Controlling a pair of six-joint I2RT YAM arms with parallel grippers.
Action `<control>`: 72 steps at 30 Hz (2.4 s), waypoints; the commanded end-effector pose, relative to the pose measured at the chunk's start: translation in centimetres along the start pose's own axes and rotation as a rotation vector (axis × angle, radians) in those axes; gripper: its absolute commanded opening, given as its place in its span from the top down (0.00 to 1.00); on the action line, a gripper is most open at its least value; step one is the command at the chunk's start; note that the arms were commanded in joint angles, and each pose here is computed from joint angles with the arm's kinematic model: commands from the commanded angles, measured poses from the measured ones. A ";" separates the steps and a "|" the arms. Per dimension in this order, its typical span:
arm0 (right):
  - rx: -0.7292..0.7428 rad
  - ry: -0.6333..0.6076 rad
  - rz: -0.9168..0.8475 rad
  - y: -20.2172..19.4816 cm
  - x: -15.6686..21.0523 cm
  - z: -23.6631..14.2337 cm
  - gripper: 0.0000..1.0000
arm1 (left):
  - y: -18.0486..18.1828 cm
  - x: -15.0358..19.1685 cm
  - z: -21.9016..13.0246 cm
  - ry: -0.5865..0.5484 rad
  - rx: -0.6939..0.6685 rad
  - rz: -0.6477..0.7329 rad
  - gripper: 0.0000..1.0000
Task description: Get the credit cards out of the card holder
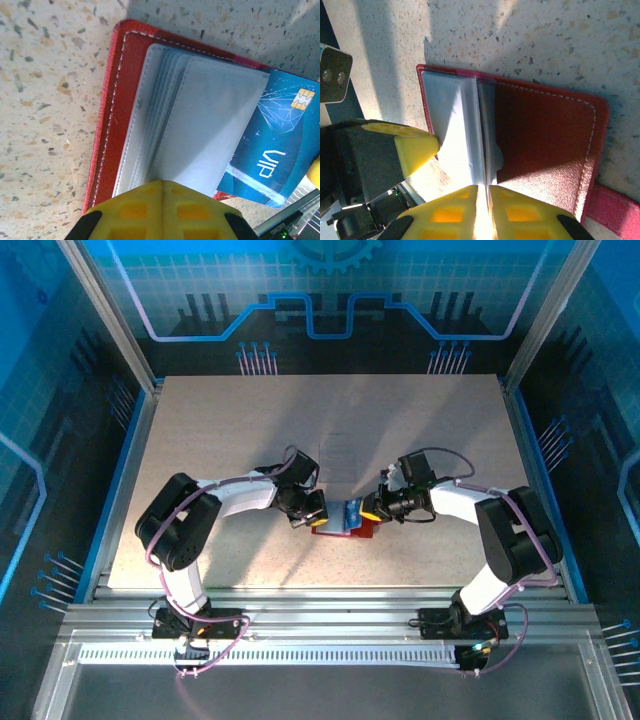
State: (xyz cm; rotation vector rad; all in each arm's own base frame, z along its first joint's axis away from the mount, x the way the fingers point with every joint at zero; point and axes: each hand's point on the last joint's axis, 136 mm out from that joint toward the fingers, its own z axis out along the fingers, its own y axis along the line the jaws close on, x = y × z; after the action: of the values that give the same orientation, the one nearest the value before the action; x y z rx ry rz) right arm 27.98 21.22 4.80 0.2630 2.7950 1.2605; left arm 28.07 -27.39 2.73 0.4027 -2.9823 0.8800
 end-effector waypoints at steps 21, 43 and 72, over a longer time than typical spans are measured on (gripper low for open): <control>0.007 -0.019 -0.038 0.9 -0.1 -0.5 0.93 | -1.1 -0.4 -0.7 -0.026 0.011 0.022 0.91; 0.222 0.040 -0.963 5.9 -2.4 -5.8 0.98 | -0.8 -2.9 -5.6 -0.208 0.073 0.025 0.79; 0.481 0.448 -1.612 11.0 -9.4 -2.2 1.00 | 3.6 -2.7 -8.9 -0.289 0.132 -0.080 0.79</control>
State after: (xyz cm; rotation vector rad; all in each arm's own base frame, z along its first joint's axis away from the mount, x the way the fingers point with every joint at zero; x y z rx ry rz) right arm 39.04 25.62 15.10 -1.8198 2.1582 0.2223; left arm 29.12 -19.12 7.64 0.6913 -3.1448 1.0613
